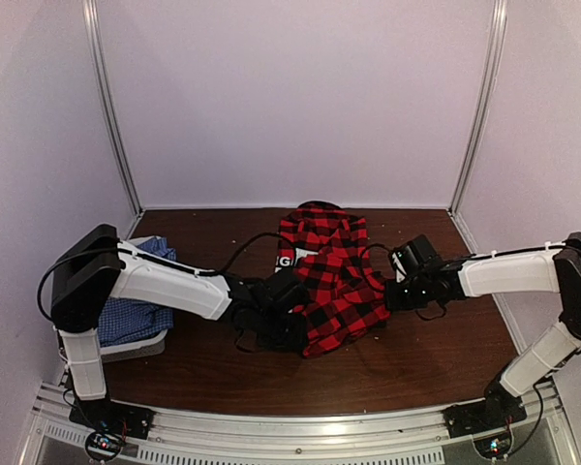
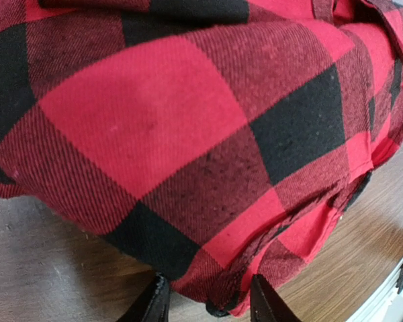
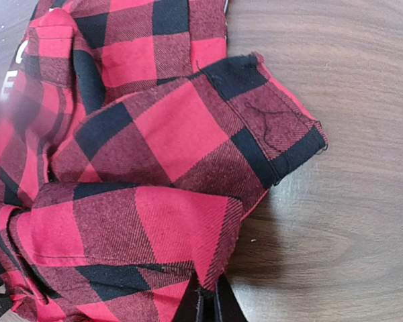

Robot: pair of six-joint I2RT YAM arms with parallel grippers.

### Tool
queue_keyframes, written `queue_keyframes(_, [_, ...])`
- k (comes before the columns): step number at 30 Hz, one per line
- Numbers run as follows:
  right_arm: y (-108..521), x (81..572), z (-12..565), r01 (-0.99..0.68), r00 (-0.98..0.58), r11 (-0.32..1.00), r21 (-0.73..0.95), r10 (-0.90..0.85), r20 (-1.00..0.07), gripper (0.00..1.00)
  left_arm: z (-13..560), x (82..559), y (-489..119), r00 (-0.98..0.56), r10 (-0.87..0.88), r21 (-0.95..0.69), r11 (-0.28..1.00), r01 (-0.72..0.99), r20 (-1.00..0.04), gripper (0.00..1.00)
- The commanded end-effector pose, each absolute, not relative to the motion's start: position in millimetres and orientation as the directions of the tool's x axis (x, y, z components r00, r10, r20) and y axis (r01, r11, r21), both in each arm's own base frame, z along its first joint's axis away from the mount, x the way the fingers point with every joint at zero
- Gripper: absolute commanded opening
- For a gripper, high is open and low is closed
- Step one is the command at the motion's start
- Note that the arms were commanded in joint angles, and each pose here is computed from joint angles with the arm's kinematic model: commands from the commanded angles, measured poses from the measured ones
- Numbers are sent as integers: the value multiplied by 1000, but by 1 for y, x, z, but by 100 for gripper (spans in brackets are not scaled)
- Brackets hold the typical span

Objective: Fold and stack the long sleeve shirts
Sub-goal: Flatten out the square-folded shirt at the center of the board.

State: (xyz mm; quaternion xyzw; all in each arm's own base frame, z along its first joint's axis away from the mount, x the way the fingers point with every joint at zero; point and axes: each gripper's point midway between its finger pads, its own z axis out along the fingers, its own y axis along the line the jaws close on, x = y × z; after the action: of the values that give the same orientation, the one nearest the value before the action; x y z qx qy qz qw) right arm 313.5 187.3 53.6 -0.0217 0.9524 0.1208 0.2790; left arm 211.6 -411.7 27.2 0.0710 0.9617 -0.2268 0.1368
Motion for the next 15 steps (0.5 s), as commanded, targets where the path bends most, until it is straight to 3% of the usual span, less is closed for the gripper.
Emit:
queue_keyframes(1, [189, 310, 67, -103, -834, 964, 246, 51, -550, 3, 20, 209, -412, -952, 93, -360, 911, 200, -293, 37])
queue_keyframes(10, [205, 289, 78, -131, -841, 955, 265, 35, -540, 0, 28, 198, -419, -940, 167, -334, 904, 265, -296, 2])
queue_keyframes(15, [220, 255, 85, -195, -853, 948, 250, -38, -520, 0, 48, 179, -409, -930, 223, -338, 885, 319, -293, 0])
